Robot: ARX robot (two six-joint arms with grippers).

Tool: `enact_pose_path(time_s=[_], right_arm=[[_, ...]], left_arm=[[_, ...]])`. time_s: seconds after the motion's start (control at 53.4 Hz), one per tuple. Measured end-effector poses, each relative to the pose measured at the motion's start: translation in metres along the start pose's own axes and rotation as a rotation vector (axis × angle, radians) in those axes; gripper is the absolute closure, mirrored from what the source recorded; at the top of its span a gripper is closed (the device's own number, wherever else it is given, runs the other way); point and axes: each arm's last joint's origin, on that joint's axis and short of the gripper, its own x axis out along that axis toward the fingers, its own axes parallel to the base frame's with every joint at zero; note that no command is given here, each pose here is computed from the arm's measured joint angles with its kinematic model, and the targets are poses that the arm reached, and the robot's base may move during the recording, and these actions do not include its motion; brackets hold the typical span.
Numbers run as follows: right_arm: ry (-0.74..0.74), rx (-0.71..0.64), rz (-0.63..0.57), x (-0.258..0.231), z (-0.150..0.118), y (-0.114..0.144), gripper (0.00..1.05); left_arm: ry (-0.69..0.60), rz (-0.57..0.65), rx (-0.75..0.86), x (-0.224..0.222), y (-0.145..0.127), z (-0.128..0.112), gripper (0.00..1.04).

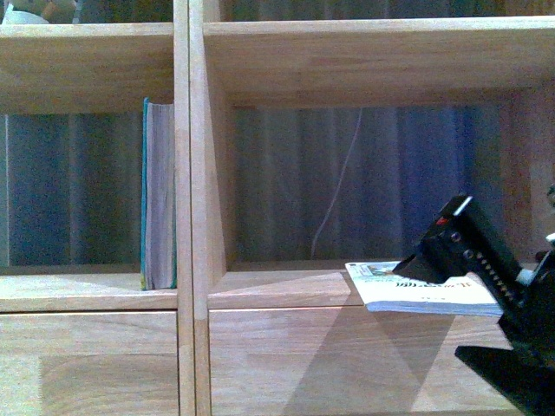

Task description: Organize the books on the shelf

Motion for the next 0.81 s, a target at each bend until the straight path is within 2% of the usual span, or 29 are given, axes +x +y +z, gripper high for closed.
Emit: enact_pose_path(time_s=[0.506,0.806], right_arm=[[-0.144,0.246,-0.075,0.055,0.021,-0.017,0.07],[-0.186,0.327,-0.082,0.081,0.031,-0.013,0.07]], left_arm=[[0.0,0.0,0.0,0.0,0.0,0.0,0.07],[0.0,0.0,0.0,0.0,0.0,0.0,0.07]])
